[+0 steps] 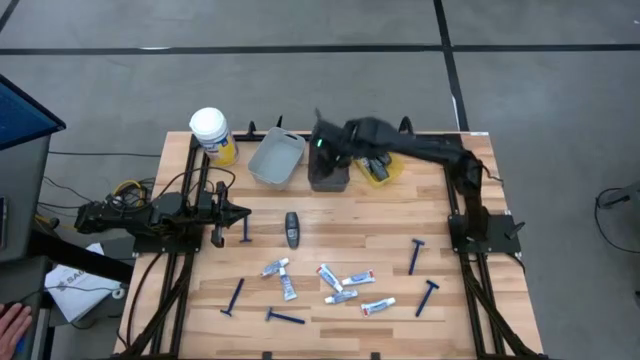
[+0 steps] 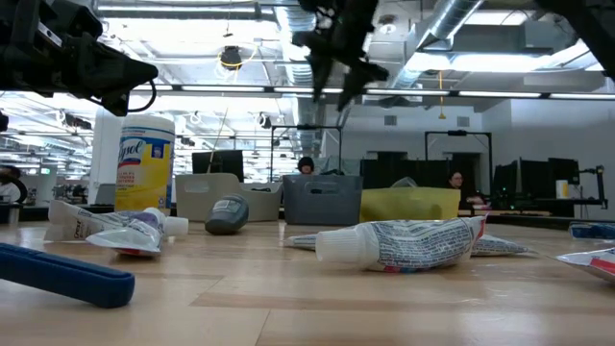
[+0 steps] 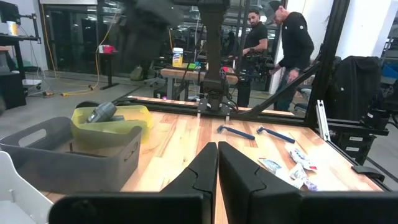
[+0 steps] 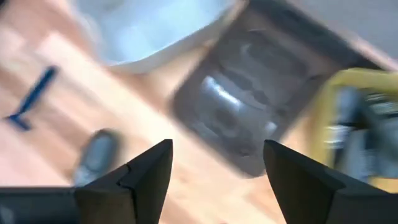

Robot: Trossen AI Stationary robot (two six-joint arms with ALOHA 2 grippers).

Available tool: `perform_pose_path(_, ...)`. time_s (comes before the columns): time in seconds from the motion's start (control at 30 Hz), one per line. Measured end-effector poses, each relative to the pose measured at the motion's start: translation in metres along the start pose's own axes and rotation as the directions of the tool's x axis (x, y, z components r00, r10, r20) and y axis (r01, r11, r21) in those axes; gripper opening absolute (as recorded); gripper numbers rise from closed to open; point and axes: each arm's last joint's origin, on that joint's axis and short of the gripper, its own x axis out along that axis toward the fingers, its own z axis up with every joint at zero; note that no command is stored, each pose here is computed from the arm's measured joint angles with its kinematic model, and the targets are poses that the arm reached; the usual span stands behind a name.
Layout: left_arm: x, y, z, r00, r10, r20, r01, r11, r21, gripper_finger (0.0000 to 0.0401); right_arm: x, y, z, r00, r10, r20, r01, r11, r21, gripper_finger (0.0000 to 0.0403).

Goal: Pick & Place Travel size toiletries
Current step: Put the deodorant into the yellow bin

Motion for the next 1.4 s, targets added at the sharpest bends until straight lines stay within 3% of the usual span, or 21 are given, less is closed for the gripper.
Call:
perform_pose_path(0.13,0.0,0.0,0.0,1.0,0.0,0.0,0.0,1.0,0.0,0.001,-0.002,0.04,-0.022,0.993,0.074,0.093,-0.077,0.997,0.028,0.0263)
perform_pose_path(0.27,0.0,0.0,0.0,1.0,0.0,0.0,0.0,1.0,0.0,0.001,-0.008,0.064,-0.039,0.984,0.099,0.146,-0.11,0.992,0.065,0.0286)
perform_pose_path(0.67,0.0,0.0,0.0,1.0,0.0,0.0,0.0,1.0,0.0,0.001,-0.019,0.088,-0.059,0.969,0.129,0.211,-0.156,0.981,0.117,0.03)
perform_pose_path(0.83,0.0,0.0,0.0,1.0,0.001,0.0,-0.001,1.0,0.0,0.001,0.011,0.115,-0.073,0.966,0.18,0.188,-0.198,0.977,0.082,0.03)
perform_pose_path(0.9,0.0,0.0,0.0,1.0,0.0,0.001,0.0,1.0,0.0,0.001,0.019,0.129,-0.076,0.948,0.244,0.206,-0.267,0.96,0.088,0.03)
perform_pose_path(1.4,0.0,0.0,0.0,1.0,0.001,0.004,-0.001,1.0,-0.001,0.001,0.106,0.144,-0.097,0.983,0.139,0.121,-0.152,0.982,0.111,0.03)
